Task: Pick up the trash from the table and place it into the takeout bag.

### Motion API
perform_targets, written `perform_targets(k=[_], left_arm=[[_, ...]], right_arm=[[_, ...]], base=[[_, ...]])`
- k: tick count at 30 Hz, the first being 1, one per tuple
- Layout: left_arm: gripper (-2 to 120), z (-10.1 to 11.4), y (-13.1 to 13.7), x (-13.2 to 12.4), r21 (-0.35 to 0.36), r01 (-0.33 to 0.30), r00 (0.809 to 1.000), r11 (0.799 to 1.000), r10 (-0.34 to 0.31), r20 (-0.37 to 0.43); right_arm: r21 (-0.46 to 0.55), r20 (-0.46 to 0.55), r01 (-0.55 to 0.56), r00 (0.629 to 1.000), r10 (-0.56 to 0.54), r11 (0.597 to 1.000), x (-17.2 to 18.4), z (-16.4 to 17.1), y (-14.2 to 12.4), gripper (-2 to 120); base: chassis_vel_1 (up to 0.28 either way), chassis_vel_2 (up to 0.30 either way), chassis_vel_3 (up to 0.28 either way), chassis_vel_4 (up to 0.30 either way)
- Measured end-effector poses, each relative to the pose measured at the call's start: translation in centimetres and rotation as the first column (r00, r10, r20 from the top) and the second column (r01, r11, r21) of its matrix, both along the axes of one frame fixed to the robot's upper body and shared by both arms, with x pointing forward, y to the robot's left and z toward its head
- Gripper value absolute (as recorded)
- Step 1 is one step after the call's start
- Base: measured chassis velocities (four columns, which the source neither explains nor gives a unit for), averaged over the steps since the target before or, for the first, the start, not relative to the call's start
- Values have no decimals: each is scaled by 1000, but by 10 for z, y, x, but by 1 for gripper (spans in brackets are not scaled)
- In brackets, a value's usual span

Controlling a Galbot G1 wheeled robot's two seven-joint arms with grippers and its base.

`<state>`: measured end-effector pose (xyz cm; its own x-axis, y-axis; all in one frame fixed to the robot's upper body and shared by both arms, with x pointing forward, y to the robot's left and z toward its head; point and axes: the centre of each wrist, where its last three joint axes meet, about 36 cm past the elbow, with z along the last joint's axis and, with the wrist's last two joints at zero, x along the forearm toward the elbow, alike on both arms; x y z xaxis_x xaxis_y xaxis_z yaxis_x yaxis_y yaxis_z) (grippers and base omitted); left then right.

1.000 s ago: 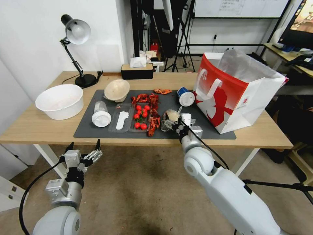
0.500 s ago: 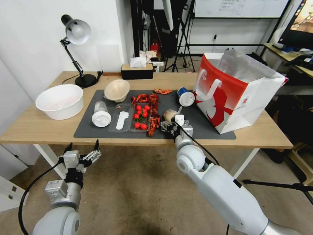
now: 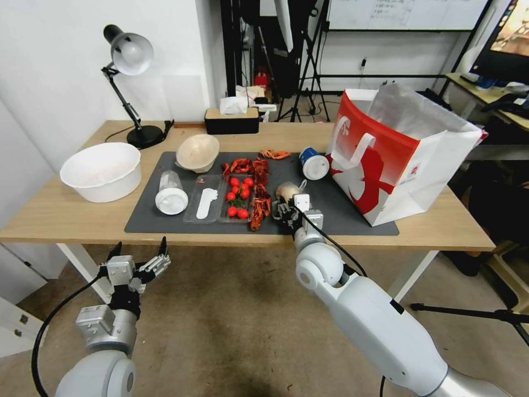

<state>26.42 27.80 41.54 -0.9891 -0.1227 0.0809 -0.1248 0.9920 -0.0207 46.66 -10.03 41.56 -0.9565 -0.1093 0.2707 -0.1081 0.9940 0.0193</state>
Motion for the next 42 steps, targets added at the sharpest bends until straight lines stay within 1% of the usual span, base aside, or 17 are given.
perform_targets(k=[3,4,7,19,20,25,31,32,34,35,36,37,38,39,40,41,42], left_arm=[[100,0,0,0,0,0,1000,1000,0,-1],[100,0,0,0,0,0,1000,1000,0,-1],[100,0,0,-1,1,0,1000,1000,0,-1],[100,1,0,-1,3,0,1000,1000,0,2],[100,1,0,-1,3,0,1000,1000,0,2],[100,1,0,-1,3,0,1000,1000,0,3],[100,2,-1,-1,4,1,1000,1000,-1,4],[100,2,-1,-1,5,1,1000,1000,-1,4],[100,2,-3,-1,6,3,1000,1000,-3,5],[100,2,-3,-1,6,3,1000,1000,-3,5],[100,3,-3,-1,7,4,1000,1000,-4,5],[100,3,-4,-1,8,4,1000,1000,-4,5],[100,3,-4,-1,8,4,1000,1000,-4,5],[100,3,-4,-1,8,5,1000,1000,-5,6],[100,3,-5,-2,8,6,1000,1000,-6,5],[100,3,-5,-2,8,6,1000,1000,-6,5],[100,4,-6,-2,8,7,1000,1000,-7,6]], right_arm=[[0,0,-1,1000,1,1000,0,0,-1,19],[0,0,-1,1000,1,1000,0,0,-1,19],[9,6,-1,1000,1,1000,-3,2,-2,10],[57,59,-15,998,11,998,-13,26,-11,10],[77,85,-24,996,17,997,-15,36,-17,10],[90,102,-33,995,24,995,-16,42,-20,10],[140,181,-82,982,55,987,-19,64,-35,10],[171,237,-118,969,76,978,-21,83,-45,10],[228,366,-188,926,95,955,-25,132,-70,10],[228,366,-188,926,95,955,-25,132,-70,10],[241,441,-208,894,84,948,-25,162,-89,10],[241,489,-207,870,66,948,-25,186,-105,10],[241,489,-207,870,66,948,-25,186,-105,10],[234,512,-192,858,47,953,-25,201,-116,8],[212,535,-137,845,2,968,-23,220,-132,8],[212,535,-137,845,2,968,-23,220,-132,8],[198,537,-86,843,-35,976,-20,229,-142,8]], base=[[0,0,0,0],[0,0,0,0],[0,0,0,0],[0,0,0,0],[0,0,0,0],[0,0,0,0],[0,0,0,0],[0,0,0,0],[0,0,0,0],[0,0,0,0],[0,0,0,0],[0,0,0,0],[0,0,0,0],[0,0,0,0],[0,0,0,0],[0,0,0,0],[0,0,0,0]])
